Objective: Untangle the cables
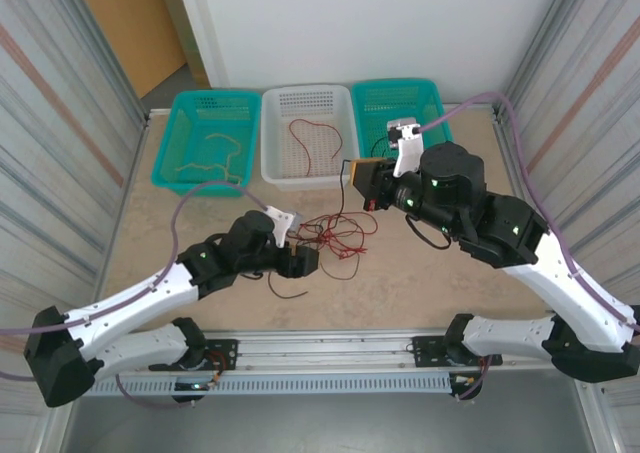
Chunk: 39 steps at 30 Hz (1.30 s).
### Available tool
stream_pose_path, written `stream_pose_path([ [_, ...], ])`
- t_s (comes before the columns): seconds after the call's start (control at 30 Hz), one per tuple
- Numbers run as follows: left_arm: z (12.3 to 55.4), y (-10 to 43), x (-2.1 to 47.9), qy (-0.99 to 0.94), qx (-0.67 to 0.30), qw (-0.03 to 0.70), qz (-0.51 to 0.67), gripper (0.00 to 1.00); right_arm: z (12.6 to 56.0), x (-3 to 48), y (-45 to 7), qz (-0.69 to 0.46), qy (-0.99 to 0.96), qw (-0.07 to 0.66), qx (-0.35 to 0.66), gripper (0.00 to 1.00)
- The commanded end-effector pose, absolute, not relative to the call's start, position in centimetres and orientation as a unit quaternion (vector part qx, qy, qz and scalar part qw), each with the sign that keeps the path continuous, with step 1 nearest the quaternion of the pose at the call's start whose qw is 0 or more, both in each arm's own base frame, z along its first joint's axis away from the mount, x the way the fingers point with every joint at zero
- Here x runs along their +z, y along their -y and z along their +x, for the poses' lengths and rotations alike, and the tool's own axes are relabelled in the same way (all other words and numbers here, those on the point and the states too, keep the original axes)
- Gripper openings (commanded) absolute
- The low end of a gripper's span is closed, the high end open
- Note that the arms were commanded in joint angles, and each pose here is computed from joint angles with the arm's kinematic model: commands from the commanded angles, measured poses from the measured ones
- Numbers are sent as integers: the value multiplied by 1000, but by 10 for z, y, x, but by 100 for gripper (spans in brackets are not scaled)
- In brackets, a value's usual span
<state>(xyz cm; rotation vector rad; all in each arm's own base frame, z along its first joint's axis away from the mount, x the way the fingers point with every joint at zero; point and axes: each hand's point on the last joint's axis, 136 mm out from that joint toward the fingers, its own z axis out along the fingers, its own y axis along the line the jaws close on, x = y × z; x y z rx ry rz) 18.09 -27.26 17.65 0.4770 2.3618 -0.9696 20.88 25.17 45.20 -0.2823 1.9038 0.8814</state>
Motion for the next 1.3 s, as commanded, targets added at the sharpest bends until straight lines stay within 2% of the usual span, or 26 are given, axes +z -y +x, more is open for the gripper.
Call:
stream_pose_path([
  [0.0, 186, 276, 173, -875, -359, 277, 169, 69, 202, 489, -254, -141, -748, 514, 396, 0],
  [0.23, 191, 281, 181, -870, -358, 289, 179, 72, 187, 544, -241, -154, -687, 546, 454, 0],
  [0.37, 197, 290, 205, -853, -365, 313, 201, 78, 185, 554, -237, -147, -666, 538, 495, 0],
  [0.5, 210, 301, 247, -822, -357, 373, 242, 83, 191, 547, -239, -139, -674, 528, 498, 0],
  [0.67, 222, 322, 294, -771, -359, 436, 294, 82, 194, 539, -244, -133, -680, 515, 505, 0],
  [0.87, 209, 361, 300, -727, -401, 416, 370, 77, 195, 535, -242, -126, -681, 515, 505, 0],
  [0.93, 206, 368, 293, -724, -404, 410, 379, 70, 196, 533, -241, -124, -682, 515, 504, 0],
  [1.0, 210, 369, 289, -730, -396, 410, 378, 39, 198, 530, -240, -120, -685, 514, 503, 0],
  [1.13, 212, 363, 303, -727, -390, 430, 368, 0, 204, 519, -237, -108, -695, 510, 495, 0],
  [1.2, 215, 354, 318, -733, -376, 441, 355, 0, 210, 509, -231, -91, -705, 509, 485, 1],
  [1.23, 216, 350, 328, -736, -371, 445, 349, 0, 214, 503, -227, -82, -712, 508, 478, 9],
  [1.27, 216, 346, 340, -738, -369, 450, 344, 0, 218, 494, -223, -71, -722, 506, 466, 27],
])
